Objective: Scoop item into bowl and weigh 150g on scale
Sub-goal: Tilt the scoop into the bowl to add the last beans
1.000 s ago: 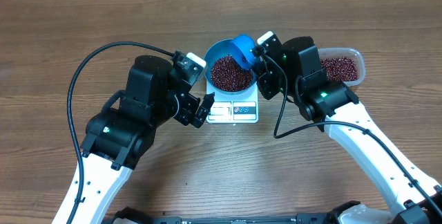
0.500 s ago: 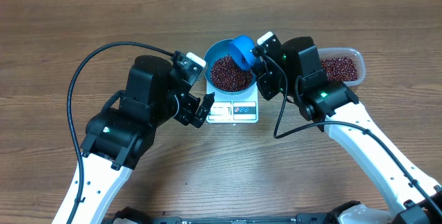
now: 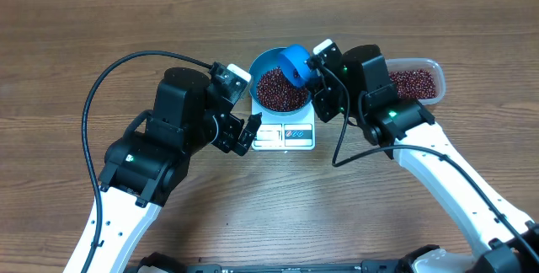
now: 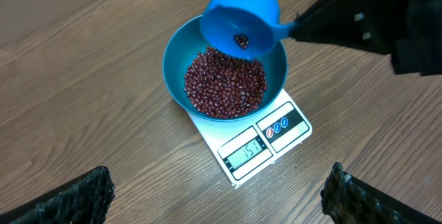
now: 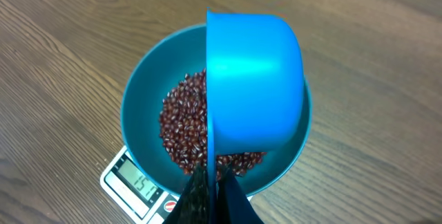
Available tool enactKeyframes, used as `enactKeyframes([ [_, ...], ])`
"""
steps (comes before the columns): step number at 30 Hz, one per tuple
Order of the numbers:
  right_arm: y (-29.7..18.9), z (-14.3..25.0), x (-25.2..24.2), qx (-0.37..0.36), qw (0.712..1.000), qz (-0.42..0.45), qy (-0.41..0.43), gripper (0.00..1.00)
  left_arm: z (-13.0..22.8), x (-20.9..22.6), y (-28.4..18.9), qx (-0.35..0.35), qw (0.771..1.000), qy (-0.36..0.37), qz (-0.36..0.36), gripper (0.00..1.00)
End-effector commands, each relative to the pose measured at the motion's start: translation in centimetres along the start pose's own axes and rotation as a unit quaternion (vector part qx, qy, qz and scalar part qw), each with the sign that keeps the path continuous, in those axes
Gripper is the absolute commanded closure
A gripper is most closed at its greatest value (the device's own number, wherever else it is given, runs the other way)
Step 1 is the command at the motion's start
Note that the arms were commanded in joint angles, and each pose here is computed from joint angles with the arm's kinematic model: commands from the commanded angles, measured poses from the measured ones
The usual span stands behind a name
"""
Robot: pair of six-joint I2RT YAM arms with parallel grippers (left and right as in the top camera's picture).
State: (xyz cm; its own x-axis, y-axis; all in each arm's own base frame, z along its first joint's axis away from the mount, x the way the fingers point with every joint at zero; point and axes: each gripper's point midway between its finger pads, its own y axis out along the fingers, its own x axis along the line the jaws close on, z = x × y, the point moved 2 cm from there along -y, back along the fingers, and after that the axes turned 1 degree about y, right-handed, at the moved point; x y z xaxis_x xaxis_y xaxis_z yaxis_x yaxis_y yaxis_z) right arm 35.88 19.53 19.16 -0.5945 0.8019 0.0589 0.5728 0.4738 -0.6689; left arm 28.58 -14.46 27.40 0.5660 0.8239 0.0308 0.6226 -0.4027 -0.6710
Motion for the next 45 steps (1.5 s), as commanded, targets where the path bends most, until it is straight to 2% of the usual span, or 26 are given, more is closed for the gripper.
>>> enactKeyframes([
  [1,1.3,0.3,0.0,0.012,1.000,-0.006,0.004,0.96,-0.1,0.0,-0.1,-0.002,1.000,-0.005,0.003,0.00],
  [22,3.3,1.1,-0.3,0.025,1.000,-0.009,0.007,0.96,-0.1,0.0,-0.1,-0.002,1.000,-0.005,0.003,0.01],
  [33,5.0,2.7,0.3,0.051,0.998,-0.037,0.014,0.96,-0.1,0.0,-0.1,-0.002,1.000,-0.005,0.003,0.00],
  [41,4.9,1.9,2.1,0.033,0.994,-0.096,0.029,0.96,-0.1,0.0,-0.1,-0.002,1.000,-0.005,0.003,0.00],
  [45,4.9,1.5,2.0,0.026,0.994,-0.095,0.040,0.96,-0.1,0.0,-0.1,-0.002,1.000,-0.005,0.003,0.01],
])
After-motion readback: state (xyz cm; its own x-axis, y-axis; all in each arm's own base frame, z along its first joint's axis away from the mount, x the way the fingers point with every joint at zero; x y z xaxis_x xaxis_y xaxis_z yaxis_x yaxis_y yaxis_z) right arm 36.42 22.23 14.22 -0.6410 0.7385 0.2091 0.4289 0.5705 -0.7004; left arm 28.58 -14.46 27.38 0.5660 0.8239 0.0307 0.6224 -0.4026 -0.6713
